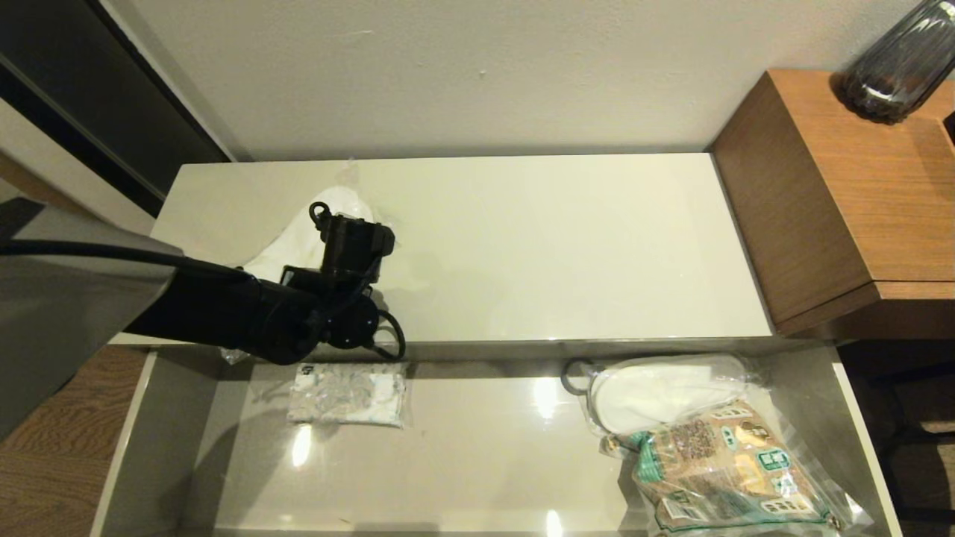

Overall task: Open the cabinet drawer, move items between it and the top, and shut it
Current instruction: Pick up the disposable slippers on the table

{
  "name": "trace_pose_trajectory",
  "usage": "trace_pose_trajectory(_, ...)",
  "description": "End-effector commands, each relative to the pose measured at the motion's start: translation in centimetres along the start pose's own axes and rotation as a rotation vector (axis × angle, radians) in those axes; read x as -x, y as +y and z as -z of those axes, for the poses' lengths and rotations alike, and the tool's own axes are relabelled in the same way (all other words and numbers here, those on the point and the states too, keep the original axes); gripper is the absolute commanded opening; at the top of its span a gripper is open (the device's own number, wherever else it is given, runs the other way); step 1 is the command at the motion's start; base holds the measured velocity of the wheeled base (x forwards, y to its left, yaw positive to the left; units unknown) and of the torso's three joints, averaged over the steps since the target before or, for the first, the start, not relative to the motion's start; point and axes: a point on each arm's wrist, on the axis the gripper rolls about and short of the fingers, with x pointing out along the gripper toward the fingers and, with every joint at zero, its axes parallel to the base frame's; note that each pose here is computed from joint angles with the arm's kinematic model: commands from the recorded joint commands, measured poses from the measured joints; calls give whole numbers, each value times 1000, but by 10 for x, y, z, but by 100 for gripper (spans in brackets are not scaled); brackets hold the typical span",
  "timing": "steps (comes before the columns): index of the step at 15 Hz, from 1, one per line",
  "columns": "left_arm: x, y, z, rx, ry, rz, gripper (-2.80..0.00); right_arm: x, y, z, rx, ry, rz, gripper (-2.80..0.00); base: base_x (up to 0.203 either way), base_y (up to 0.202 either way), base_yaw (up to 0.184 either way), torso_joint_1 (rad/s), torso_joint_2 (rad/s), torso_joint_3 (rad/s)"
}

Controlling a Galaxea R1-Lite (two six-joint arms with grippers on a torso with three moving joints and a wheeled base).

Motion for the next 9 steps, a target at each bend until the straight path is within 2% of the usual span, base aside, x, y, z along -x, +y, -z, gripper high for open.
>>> trace_pose_trajectory(1,16,17,-4,21,-26,34,-280,0,0,0,0,0,0,-280,0,0,0,0,0,0)
trace_pose_trajectory(3,19,20,-3,19,-29,48,-280,0,0,0,0,1,-1,-280,0,0,0,0,0,0)
trace_pose_trajectory(5,30,35,-5,41,-46,54,-280,0,0,0,0,0,0,-280,0,0,0,0,0,0)
trace_pose_trajectory(6,33,36,-4,38,-46,60,-280,0,0,0,0,0,0,-280,0,0,0,0,0,0)
trace_pose_trajectory(9,71,60,0,54,-86,105,-280,0,0,0,0,0,0,-280,0,0,0,0,0,0)
